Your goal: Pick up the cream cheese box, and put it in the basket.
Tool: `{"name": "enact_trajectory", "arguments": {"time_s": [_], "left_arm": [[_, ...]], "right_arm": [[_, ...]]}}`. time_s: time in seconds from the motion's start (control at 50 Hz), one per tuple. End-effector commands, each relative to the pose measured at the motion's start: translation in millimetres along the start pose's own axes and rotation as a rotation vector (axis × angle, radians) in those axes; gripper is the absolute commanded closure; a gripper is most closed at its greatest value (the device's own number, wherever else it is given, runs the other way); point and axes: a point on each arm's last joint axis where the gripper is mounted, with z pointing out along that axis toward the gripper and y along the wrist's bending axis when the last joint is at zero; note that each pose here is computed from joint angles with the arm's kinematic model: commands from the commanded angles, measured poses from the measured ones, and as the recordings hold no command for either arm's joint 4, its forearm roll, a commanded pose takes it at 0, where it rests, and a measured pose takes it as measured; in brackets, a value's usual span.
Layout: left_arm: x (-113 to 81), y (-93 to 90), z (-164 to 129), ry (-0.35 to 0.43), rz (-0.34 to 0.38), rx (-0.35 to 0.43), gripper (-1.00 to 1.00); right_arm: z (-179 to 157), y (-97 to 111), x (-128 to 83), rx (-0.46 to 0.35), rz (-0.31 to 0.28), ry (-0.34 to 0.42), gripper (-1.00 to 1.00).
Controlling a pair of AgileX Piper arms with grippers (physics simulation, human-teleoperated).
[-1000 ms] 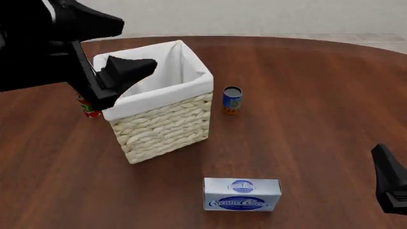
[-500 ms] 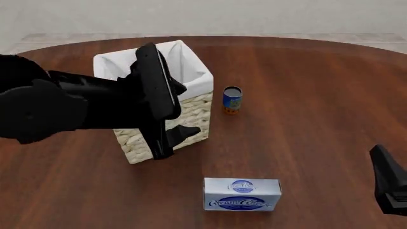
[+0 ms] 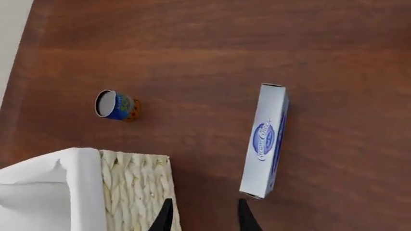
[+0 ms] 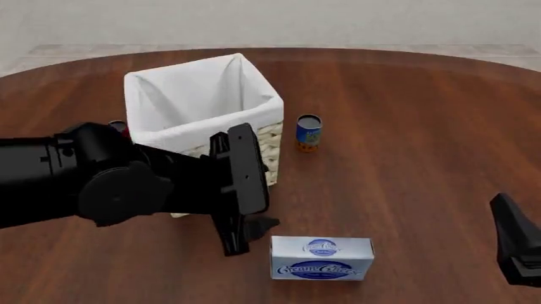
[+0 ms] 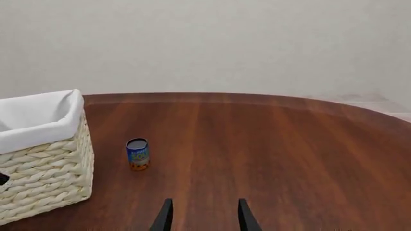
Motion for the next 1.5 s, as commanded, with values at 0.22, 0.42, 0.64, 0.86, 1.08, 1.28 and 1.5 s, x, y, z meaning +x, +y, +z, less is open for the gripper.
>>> {"name": "enact_trajectory", "arguments": {"time_s": [0.22,0.42,0.64,0.86,1.08,1.28,1.5], "left_arm": [[6.8,-27.7,39,0.029,-0.006,0.073,-1.0],[8.1,-32.1,51,0.035,-0.004,0.083,-1.0],[6.2,-45.7,57,0.028,0.007,0.111,-1.0],[10.7,-55.3,64,0.037,0.005,0.129,-1.0],[13.7,-54.6,73,0.05,-0.007,0.129,-1.0],[19.1,-54.6,86,0.061,-0.007,0.127,-1.0],[23.6,-58.3,97,0.076,-0.007,0.135,-1.0]], "right_arm": [[0,0,1,0.002,0.004,0.01,-1.0],[0,0,1,0.002,0.01,0.012,-1.0],[0,0,2,-0.004,0.013,0.019,-1.0],[0,1,2,-0.01,0.017,0.023,-1.0],[0,1,2,-0.015,0.018,0.025,-1.0],[0,1,2,-0.016,0.019,0.027,-1.0],[0,1,2,-0.015,0.021,0.027,-1.0]]}}
